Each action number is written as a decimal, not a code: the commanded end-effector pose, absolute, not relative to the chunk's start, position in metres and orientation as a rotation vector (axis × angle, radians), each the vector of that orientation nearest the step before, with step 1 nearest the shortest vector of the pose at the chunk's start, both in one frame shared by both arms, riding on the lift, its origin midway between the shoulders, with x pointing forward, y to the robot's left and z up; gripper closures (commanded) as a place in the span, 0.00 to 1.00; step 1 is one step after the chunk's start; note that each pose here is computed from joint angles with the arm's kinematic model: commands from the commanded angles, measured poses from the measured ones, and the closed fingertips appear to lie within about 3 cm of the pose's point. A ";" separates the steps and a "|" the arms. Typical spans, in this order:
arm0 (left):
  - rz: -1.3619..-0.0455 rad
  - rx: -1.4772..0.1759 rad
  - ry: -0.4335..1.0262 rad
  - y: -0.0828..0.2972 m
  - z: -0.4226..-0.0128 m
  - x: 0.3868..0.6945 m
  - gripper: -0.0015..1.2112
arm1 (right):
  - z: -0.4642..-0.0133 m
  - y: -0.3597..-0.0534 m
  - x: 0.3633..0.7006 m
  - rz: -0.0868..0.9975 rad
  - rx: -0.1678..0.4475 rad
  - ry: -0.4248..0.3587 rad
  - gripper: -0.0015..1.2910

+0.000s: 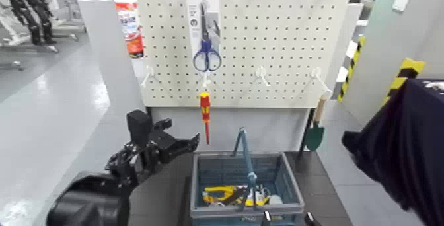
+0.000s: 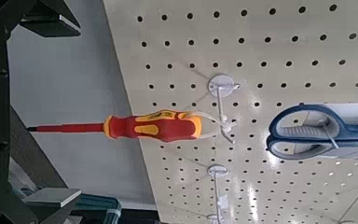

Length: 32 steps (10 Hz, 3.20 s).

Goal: Put the red screwdriver into the crate.

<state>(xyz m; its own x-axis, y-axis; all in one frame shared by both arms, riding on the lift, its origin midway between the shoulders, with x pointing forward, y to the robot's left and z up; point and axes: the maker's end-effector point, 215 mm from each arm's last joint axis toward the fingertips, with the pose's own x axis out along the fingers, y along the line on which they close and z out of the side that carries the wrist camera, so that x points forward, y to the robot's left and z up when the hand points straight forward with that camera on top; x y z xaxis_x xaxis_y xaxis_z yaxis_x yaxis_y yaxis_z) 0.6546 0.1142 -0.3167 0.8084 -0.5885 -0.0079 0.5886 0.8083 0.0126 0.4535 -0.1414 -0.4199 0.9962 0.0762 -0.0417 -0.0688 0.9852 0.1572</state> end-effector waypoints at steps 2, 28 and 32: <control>-0.678 0.039 -0.013 0.105 -0.297 0.677 0.08 | -0.420 -0.141 0.454 0.075 0.157 0.048 0.11; -0.883 -0.018 -0.003 0.050 -0.271 0.700 0.97 | -0.412 -0.134 0.458 0.098 0.177 0.023 0.11; -0.912 -0.031 -0.001 0.040 -0.271 0.687 0.97 | -0.414 -0.134 0.458 0.097 0.175 0.029 0.11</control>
